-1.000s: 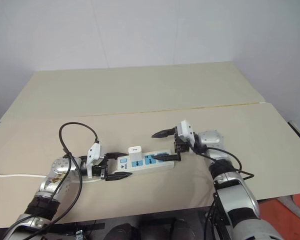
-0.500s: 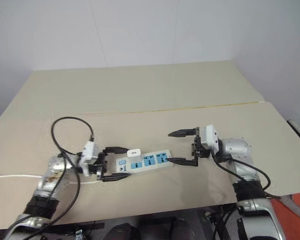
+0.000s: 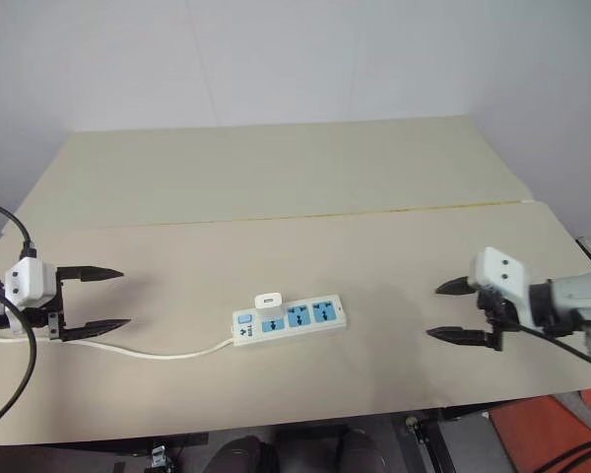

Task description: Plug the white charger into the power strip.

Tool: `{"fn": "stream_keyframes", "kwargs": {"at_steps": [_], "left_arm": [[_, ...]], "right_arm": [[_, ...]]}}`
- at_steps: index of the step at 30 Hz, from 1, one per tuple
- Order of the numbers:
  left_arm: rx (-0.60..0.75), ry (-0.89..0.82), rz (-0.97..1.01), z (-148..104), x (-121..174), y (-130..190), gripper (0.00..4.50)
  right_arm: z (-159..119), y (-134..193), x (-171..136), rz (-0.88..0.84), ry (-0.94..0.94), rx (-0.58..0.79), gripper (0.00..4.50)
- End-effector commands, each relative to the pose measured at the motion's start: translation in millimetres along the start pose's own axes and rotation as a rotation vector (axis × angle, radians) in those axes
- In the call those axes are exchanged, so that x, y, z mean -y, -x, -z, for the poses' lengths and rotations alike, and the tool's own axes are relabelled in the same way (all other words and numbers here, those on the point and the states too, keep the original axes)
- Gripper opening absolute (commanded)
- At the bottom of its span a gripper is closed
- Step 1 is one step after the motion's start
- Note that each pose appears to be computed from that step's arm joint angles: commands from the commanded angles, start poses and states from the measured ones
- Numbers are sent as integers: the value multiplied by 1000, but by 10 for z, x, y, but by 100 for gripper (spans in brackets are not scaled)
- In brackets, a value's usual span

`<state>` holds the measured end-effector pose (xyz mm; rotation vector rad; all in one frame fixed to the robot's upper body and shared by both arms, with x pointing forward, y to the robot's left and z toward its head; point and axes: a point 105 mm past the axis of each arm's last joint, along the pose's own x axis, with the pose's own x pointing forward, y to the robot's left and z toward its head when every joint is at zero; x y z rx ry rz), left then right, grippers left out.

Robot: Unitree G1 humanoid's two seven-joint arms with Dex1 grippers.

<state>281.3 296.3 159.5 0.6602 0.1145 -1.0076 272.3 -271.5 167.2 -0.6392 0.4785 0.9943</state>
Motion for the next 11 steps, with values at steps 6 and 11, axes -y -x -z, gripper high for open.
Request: {"fn": "stream_keyframes", "kwargs": {"at_steps": [6, 11], "left_arm": [[95, -49, -17, -177, 88, -172, 446], [115, -19, -22, -197, 176, -200, 446]], "right_arm": [[-151, 93, -89, 59, -17, 29, 450], [-97, -55, -166, 41, -47, 25, 450]]}}
